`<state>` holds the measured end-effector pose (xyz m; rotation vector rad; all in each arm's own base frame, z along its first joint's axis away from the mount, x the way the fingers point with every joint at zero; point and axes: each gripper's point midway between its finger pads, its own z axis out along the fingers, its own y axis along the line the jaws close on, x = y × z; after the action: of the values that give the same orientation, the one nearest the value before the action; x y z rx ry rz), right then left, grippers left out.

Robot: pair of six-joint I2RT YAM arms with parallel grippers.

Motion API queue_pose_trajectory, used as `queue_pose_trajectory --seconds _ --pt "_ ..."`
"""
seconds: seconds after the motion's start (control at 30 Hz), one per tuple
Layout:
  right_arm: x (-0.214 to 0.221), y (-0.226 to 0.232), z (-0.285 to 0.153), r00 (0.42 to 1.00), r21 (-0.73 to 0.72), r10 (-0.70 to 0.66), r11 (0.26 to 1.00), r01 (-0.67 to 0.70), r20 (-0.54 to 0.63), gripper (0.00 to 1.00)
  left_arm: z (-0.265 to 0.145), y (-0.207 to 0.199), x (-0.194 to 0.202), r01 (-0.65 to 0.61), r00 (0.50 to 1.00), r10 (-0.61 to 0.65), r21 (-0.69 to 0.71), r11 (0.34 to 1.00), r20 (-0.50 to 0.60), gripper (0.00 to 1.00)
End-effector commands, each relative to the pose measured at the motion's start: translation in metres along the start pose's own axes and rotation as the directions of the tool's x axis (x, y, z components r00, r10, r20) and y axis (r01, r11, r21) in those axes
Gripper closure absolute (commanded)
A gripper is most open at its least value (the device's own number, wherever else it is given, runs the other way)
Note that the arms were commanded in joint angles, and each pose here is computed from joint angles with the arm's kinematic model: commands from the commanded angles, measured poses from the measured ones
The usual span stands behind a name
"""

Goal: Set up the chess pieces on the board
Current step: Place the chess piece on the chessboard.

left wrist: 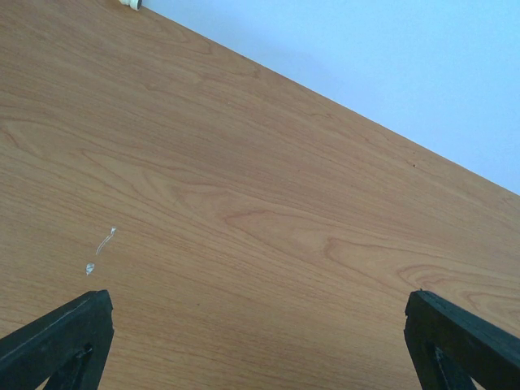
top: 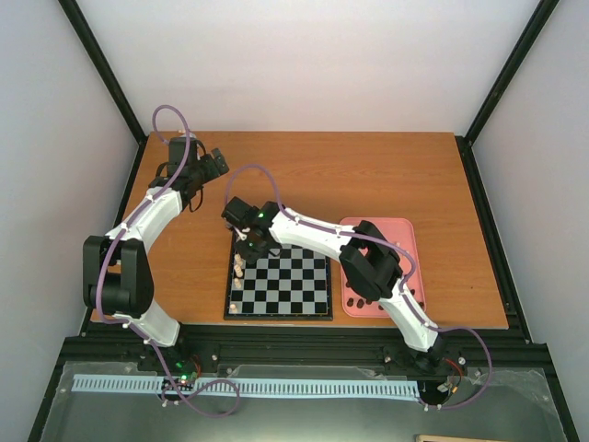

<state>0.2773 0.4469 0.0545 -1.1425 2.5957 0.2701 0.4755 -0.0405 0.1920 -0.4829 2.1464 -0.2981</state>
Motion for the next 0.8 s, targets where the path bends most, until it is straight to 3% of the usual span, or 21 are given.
queue_pose_trajectory --seconds 0.0,0.63,0.77 --pt "-0.0019 0.0057 0.0056 1.0 -0.005 -0.022 1.0 0.022 -0.007 0.92 -0.0072 -0.0014 -0.0136 0.0 0.999 0.0 0.005 1.0 0.042 0.0" --pt "0.0002 0.0039 0.0068 0.999 0.006 -0.031 1.0 0.031 -0.027 0.88 -0.0079 -0.0013 -0.0146 -0.001 0.999 0.001 0.003 1.0 0.045 0.0" --pt "-0.0006 0.0048 0.0059 0.999 0.002 -0.034 0.999 0.034 -0.023 0.8 -0.008 -0.0007 -0.0146 -0.001 0.999 0.001 0.0 1.0 0.045 0.0"
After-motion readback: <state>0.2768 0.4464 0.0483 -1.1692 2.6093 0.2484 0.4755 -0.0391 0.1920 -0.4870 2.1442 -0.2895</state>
